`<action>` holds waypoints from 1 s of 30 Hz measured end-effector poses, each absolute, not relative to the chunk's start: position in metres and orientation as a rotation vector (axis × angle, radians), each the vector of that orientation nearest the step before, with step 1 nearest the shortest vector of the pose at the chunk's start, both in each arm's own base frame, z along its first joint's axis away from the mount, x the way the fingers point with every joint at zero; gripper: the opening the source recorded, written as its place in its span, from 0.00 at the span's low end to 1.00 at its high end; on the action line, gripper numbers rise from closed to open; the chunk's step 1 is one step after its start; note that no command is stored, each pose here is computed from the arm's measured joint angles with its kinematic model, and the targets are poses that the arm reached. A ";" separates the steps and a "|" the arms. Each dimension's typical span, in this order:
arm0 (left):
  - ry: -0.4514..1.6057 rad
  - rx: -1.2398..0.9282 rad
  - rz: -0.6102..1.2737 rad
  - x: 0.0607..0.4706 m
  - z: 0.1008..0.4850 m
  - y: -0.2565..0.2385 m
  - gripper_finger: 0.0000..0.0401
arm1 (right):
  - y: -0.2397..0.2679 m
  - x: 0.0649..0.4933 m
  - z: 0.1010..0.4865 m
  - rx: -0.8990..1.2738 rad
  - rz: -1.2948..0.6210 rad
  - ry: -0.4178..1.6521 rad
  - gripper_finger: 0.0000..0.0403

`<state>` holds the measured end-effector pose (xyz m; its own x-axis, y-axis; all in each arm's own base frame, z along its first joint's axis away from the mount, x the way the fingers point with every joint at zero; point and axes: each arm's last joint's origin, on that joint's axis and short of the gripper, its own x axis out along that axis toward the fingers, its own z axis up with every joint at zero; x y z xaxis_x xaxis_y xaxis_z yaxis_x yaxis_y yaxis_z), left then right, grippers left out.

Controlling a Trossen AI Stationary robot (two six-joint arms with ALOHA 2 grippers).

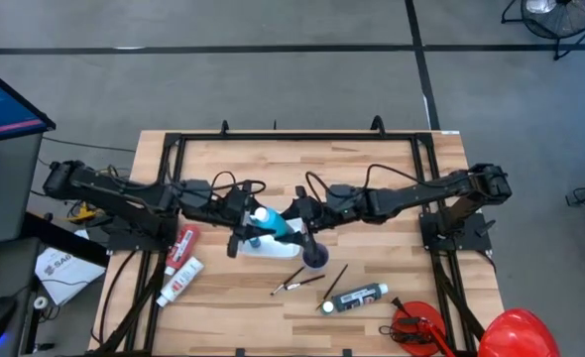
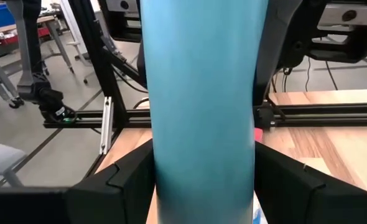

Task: Pick & Place Paint Supplies
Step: Put the light blue paint bottle into the white bin

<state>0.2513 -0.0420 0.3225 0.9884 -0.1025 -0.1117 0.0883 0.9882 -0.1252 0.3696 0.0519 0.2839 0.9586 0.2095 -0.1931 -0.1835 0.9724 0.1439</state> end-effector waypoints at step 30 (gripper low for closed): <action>0.045 -0.105 -0.121 0.266 0.322 -0.040 0.42 | 0.050 0.370 0.279 0.117 0.192 0.241 0.40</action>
